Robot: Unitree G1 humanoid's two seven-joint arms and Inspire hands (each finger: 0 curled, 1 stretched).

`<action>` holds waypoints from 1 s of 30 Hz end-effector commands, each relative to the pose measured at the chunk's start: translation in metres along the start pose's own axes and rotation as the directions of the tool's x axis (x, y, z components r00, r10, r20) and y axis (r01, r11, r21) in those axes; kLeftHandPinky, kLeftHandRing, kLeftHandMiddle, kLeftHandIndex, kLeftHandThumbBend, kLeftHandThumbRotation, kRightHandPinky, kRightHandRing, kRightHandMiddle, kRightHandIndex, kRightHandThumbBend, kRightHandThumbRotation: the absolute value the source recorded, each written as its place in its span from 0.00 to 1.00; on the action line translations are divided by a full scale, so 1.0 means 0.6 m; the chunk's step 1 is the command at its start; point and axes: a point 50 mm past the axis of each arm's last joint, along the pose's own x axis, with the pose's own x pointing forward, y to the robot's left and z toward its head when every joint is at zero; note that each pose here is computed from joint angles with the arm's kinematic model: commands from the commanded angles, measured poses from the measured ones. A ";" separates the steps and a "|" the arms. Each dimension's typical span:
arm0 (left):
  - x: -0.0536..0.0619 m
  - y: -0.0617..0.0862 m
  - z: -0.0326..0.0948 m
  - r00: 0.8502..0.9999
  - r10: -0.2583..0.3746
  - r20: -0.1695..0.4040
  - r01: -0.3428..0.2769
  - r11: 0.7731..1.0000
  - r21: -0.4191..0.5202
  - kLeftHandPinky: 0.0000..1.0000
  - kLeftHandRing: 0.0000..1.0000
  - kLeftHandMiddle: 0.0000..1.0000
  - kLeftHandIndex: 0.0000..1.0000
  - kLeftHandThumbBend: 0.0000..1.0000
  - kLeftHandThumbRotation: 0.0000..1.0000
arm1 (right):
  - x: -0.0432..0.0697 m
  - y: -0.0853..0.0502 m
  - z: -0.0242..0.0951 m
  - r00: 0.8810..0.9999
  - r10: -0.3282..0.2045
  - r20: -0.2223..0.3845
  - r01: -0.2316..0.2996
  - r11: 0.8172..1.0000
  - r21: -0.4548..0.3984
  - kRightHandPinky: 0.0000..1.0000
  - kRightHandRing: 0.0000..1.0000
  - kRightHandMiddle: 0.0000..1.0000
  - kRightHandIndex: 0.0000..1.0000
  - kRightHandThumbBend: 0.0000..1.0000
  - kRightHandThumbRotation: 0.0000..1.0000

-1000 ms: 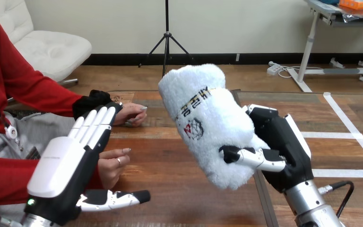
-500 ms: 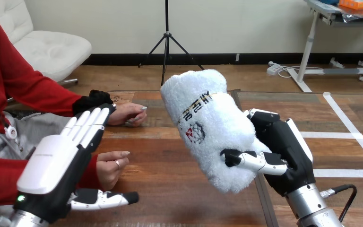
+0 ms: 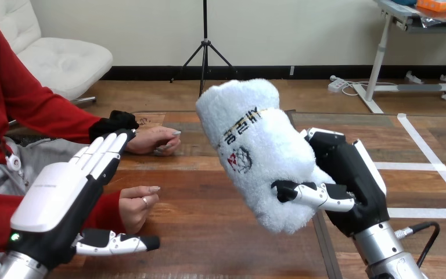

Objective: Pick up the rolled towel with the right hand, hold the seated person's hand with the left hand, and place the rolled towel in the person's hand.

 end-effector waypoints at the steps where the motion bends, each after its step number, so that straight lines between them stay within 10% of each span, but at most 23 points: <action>1: 0.027 0.032 -0.008 0.999 0.035 0.034 -0.037 0.999 0.035 0.92 0.96 0.98 0.99 1.00 0.52 | 0.031 -0.002 0.040 0.992 0.026 0.125 -0.024 1.000 -0.019 0.00 0.04 0.07 0.06 0.39 0.00; 30: 0.034 0.028 -0.073 0.990 -0.129 -0.063 0.134 0.988 0.082 0.87 0.91 0.94 0.96 1.00 0.52 | 0.027 -0.002 0.060 0.988 0.024 0.153 -0.015 0.998 -0.058 0.00 0.03 0.07 0.05 0.40 0.00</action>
